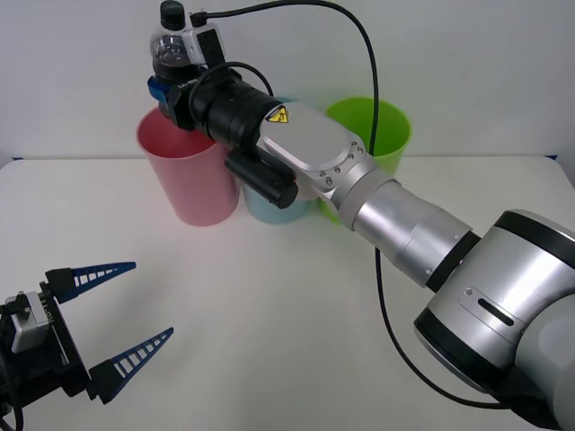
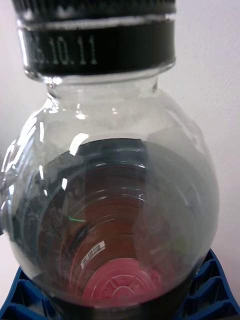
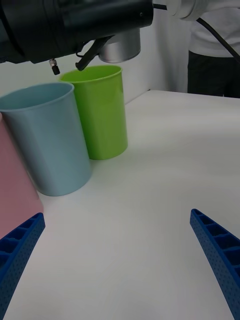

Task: Put cans in the blue bin and PET bottles in the pink bin and trash in the green bin.

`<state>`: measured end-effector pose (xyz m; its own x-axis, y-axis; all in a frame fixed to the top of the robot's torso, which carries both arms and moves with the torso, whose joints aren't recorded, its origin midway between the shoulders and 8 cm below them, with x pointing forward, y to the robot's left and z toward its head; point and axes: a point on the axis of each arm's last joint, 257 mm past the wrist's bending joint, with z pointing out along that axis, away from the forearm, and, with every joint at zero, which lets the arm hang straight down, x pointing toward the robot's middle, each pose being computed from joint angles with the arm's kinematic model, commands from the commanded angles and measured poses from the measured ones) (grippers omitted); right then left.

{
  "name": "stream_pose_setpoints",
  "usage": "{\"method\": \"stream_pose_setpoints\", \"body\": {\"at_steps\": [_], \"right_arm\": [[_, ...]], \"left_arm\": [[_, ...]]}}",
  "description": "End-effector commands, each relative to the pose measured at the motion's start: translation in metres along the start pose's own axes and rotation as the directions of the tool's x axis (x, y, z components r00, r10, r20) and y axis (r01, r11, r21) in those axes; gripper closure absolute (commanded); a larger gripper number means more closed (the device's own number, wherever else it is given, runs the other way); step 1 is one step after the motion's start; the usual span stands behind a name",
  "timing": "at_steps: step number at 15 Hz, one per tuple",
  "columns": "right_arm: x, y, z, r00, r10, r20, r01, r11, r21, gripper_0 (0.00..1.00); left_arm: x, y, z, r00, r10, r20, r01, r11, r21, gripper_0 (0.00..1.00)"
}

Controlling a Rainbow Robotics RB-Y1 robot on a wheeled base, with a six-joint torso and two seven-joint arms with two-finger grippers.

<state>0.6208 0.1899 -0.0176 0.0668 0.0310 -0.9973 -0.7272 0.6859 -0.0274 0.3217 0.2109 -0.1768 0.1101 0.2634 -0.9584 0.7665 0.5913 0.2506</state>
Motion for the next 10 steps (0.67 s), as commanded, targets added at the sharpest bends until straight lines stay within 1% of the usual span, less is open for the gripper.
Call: {"method": "stream_pose_setpoints", "body": {"at_steps": [1, 5, 6, 7, 8, 10], "right_arm": [[0.0053, 0.0004, 0.0000, 1.000, 0.001, -0.009, -0.001, 1.0000, 0.004, 1.00], [0.0095, 0.0014, -0.0002, 1.000, -0.005, -0.017, 0.005, 1.0000, 0.002, 1.00], [0.0106, 0.0003, -0.0003, 1.000, -0.005, -0.019, 0.005, 1.0000, 0.004, 0.87], [0.0128, -0.0009, -0.0005, 1.000, -0.008, -0.023, 0.009, 0.9999, 0.006, 0.50], [0.0136, 0.0000, -0.0005, 1.000, -0.012, -0.025, 0.012, 0.9999, 0.004, 0.27], [0.0144, 0.0008, -0.0005, 1.000, -0.014, -0.027, 0.014, 0.9999, 0.003, 0.06]], "left_arm": [[0.0000, 0.0000, 0.0000, 1.0000, 0.000, 0.000, 0.000, 1.0000, 0.000, 0.00], [0.0000, 0.0000, 0.0000, 1.0000, 0.000, 0.000, 0.000, 1.0000, 0.000, 0.00], [0.0000, 0.0000, 0.0000, 1.0000, 0.000, 0.000, 0.000, 1.0000, 0.000, 0.00], [0.0000, 0.0000, 0.0000, 1.0000, 0.000, 0.000, 0.000, 1.0000, 0.000, 0.00], [0.0000, 0.0000, 0.0000, 1.0000, 0.000, 0.000, 0.000, 1.0000, 0.000, 0.00], [0.0000, 0.0000, 0.0000, 1.0000, 0.000, 0.000, 0.000, 1.0000, 0.000, 0.00]]}}
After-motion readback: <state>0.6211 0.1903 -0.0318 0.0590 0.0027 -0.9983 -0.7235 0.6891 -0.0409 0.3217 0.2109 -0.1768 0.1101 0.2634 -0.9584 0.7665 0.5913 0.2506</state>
